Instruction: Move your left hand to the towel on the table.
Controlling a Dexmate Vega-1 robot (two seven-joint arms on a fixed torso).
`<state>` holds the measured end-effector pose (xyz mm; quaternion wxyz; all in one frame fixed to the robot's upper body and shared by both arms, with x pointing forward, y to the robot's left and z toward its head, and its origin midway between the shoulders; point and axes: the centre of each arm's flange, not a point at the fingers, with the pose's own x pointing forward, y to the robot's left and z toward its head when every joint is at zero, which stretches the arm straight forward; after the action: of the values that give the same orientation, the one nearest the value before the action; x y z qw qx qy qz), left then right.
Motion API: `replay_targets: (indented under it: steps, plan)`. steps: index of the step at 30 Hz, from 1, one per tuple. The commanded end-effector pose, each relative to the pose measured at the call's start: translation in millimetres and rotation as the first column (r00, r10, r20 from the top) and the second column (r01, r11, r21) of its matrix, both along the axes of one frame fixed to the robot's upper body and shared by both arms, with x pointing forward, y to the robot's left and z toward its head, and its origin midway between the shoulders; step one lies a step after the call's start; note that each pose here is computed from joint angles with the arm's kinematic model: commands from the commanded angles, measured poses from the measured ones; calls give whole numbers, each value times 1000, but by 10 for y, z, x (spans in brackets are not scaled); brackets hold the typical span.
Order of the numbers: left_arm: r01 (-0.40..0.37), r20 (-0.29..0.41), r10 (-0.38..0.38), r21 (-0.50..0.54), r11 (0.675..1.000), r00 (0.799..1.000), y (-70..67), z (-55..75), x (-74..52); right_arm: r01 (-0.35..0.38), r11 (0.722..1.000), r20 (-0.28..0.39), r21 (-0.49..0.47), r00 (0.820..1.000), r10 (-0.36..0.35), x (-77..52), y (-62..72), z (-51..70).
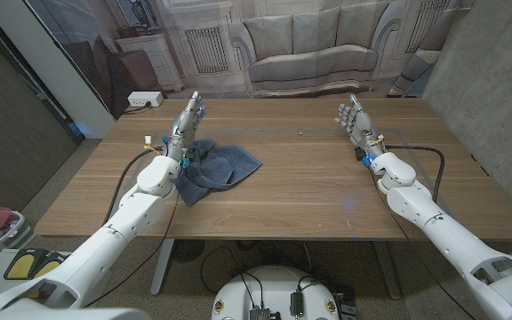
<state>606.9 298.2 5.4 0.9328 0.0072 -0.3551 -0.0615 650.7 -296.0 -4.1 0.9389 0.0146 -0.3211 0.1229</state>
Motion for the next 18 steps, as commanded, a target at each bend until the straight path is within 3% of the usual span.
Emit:
replay_targets:
  steps: [1,8,18]
  plan:
    - [0,15,0,5,1000,1000,79,0,-85,4,1000,0,18,1000,-4,-4,-15,-24]
    - [53,31,-53,-18,998,998,64,-40,-111,10,1000,4,22,1000,-10,-15,-61,-53]
    - [29,63,-29,12,1000,998,37,-23,-222,19,999,6,25,1000,-20,-44,-132,-71]
